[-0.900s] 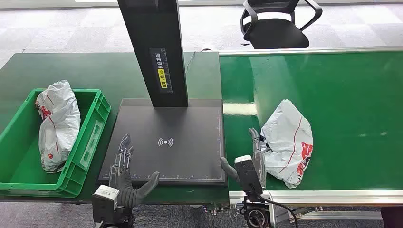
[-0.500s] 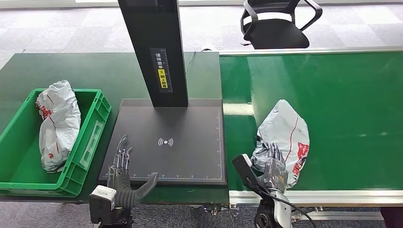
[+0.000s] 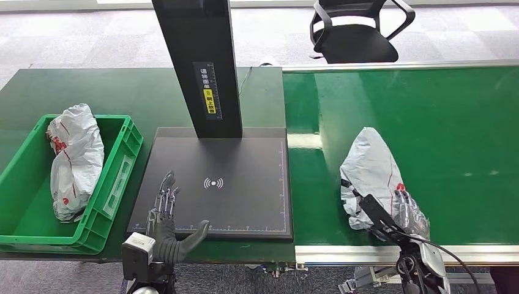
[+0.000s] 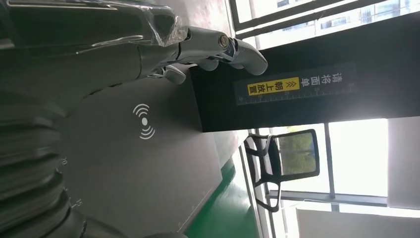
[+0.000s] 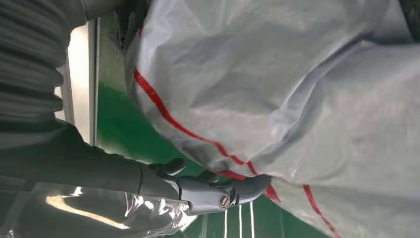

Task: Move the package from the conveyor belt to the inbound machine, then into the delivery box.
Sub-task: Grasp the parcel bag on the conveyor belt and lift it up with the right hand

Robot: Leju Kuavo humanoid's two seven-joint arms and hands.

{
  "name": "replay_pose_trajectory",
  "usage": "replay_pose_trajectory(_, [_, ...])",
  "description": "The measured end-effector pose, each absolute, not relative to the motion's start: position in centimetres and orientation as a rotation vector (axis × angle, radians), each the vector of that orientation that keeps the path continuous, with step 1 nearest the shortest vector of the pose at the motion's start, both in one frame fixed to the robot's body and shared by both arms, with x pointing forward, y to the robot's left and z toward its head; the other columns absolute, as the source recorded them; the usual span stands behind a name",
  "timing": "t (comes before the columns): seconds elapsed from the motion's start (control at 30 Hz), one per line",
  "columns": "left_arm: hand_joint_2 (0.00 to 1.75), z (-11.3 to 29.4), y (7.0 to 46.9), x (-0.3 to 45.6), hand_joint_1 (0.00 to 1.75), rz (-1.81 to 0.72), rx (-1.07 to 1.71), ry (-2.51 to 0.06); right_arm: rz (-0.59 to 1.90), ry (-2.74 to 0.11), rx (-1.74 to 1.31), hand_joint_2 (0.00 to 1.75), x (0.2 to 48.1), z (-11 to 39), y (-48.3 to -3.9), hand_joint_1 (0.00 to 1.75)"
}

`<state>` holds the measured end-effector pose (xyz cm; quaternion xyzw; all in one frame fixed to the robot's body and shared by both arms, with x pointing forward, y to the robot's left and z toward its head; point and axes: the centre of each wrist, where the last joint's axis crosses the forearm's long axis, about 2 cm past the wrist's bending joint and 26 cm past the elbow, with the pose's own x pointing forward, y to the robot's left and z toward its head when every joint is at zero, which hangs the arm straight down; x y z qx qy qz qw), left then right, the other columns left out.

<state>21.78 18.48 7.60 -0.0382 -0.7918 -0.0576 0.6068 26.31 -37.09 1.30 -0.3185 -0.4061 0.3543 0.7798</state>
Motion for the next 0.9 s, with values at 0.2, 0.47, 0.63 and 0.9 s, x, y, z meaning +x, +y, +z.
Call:
replay_pose_trajectory(0.2, [1.75, 7.4, 18.4, 22.4, 0.00, -0.143, -0.101, -1.823, 0.802, -0.817, -0.662, 1.75, 27.1, 0.8, -38.6, 0.00])
replay_pose_trajectory(0.47, [1.75, 6.9, 18.3, 22.4, 0.00, -0.148, -0.108, -1.813, 0.807, -0.800, -0.638, 1.75, 27.6, 0.6, -38.6, 1.28])
replay_pose_trajectory(0.63, [1.75, 6.7, 18.3, 22.5, 0.00, -0.139, -0.118, -1.811, 0.807, -0.859, -0.594, 1.75, 27.2, 0.1, -38.7, 1.75])
replay_pose_trajectory(0.9, [1.75, 6.3, 18.3, 22.4, 0.00, -0.134, -0.110, -1.816, 0.630, -1.143, -0.644, 1.75, 27.6, 0.5, -38.3, 1.75])
